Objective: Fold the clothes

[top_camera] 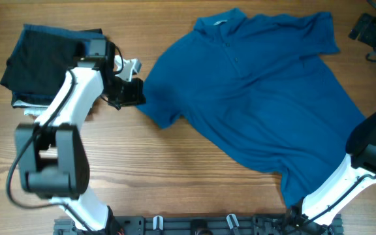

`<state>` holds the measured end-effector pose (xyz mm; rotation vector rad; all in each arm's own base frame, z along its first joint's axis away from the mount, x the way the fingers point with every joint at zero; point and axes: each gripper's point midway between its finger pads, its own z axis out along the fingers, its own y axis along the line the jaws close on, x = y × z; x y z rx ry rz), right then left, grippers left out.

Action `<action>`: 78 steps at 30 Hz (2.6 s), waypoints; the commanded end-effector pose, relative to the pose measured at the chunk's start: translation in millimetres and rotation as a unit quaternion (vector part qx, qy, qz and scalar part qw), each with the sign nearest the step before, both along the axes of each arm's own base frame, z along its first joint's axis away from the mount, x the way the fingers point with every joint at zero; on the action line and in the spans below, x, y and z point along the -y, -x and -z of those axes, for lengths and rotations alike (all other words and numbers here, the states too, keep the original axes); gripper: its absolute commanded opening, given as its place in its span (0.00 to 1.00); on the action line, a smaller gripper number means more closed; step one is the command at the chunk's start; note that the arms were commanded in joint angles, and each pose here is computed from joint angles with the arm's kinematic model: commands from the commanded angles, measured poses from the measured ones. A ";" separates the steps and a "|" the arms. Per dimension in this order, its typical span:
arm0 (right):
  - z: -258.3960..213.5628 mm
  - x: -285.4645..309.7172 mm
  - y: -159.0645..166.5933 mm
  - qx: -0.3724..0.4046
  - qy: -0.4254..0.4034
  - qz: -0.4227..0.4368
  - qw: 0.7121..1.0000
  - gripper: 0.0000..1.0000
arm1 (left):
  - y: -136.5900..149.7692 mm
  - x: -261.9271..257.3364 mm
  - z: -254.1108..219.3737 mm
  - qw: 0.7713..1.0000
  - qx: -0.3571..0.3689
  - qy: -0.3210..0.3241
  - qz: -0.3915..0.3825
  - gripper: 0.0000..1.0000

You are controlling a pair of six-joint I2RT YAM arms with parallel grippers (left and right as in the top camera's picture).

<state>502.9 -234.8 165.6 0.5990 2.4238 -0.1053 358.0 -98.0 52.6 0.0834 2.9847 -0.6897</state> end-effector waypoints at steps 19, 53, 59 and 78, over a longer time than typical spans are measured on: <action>4.6 1.1 -0.3 -0.003 -0.002 0.006 1.000 1.00 | -1.5 -71.1 70.0 0.968 -0.045 -0.216 -0.121 0.04; 4.6 1.1 -0.3 -0.003 -0.002 0.006 1.000 0.99 | -45.7 -6.3 59.5 0.986 0.067 -0.155 -0.003 0.04; 4.6 1.1 -0.3 -0.003 -0.002 0.006 1.000 1.00 | -35.4 -33.7 78.6 0.972 0.029 -0.228 -0.046 0.04; 4.5 1.1 -0.3 -0.003 -0.002 0.006 1.000 1.00 | 4.2 -78.9 78.5 0.925 -0.062 -0.320 -0.196 0.04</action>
